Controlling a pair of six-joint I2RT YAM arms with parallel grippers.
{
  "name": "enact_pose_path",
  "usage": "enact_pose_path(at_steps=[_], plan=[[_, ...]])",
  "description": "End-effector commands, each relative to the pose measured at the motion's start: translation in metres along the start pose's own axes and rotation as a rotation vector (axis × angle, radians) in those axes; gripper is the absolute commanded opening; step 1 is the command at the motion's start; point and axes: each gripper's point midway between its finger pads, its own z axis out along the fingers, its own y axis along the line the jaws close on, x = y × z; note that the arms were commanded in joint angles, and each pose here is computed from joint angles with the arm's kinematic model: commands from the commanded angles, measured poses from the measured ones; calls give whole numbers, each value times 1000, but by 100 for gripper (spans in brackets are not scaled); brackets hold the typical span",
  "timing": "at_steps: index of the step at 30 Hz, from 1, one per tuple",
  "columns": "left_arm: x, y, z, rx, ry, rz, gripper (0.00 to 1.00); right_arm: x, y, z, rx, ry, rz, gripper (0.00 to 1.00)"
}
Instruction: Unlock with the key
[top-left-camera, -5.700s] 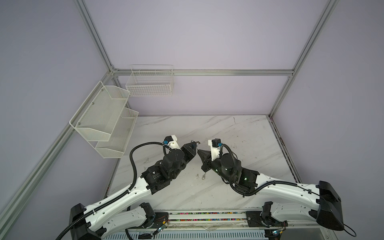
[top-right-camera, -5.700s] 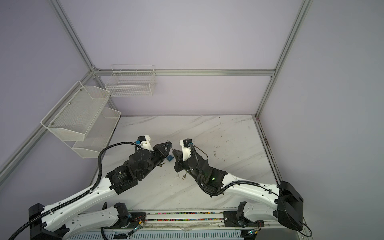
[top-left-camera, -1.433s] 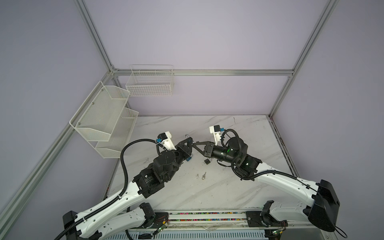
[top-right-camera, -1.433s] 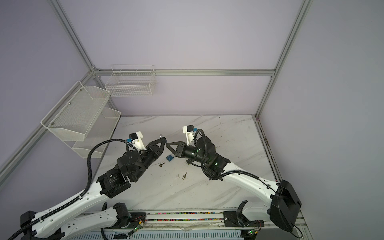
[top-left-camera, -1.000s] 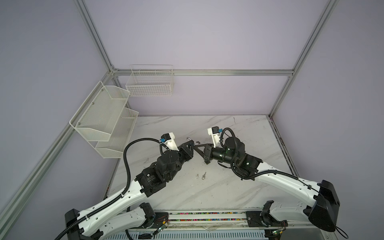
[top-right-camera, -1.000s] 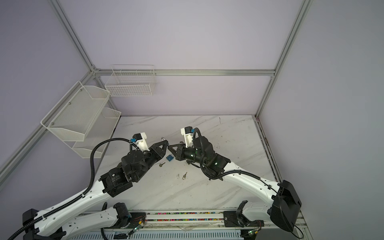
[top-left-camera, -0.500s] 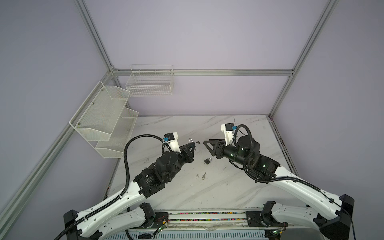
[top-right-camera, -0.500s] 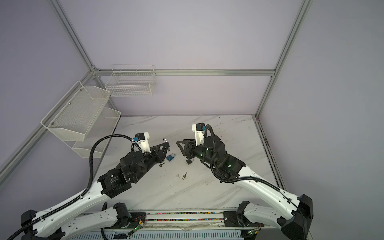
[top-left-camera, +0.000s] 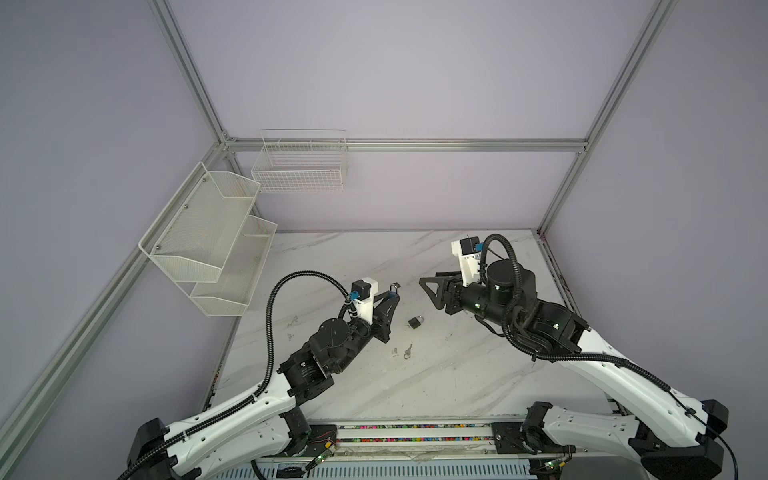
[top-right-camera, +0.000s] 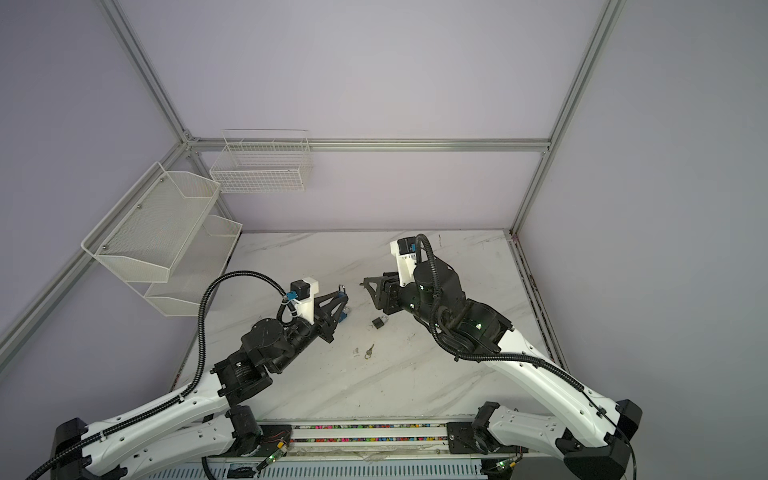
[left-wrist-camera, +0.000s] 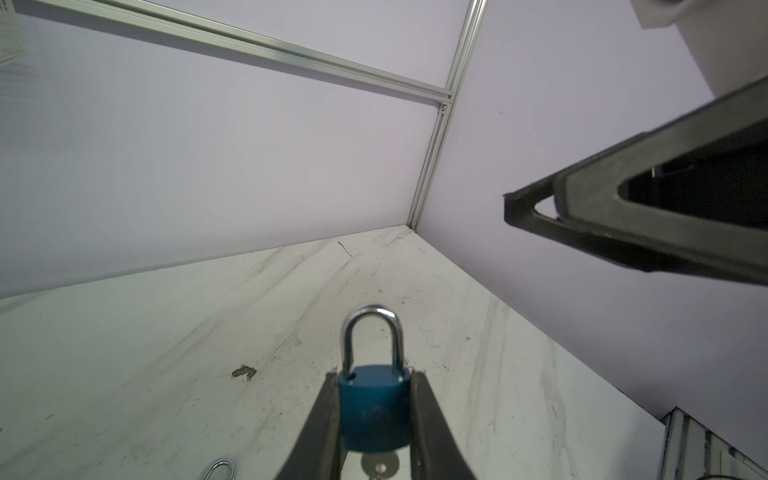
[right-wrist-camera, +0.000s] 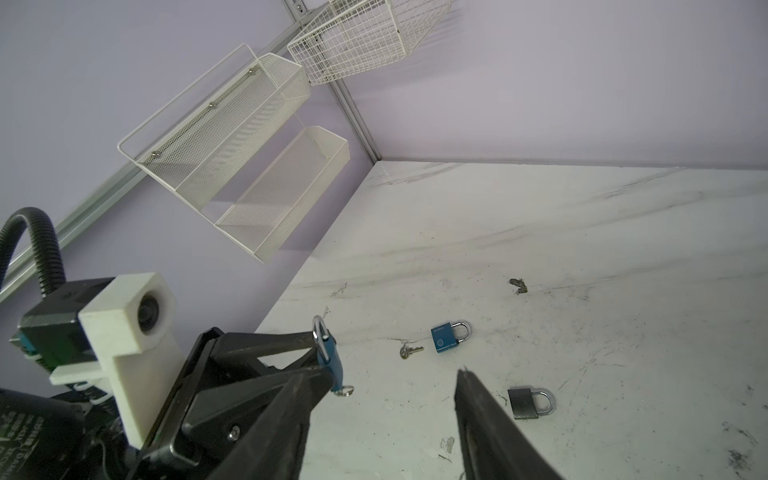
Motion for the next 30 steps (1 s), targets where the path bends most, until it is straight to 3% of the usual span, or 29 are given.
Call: enact_pose_path(at_steps=[1,10,30], plan=[[-2,-12,3,72,-82,117,0,13,-13,0,76,83,-38,60],[23,-26,19,142,-51,210,0,19,-15,2,133,162,-25,62],[29,-29,19,164,-65,210,0,38,-19,38,322,309,-113,65]])
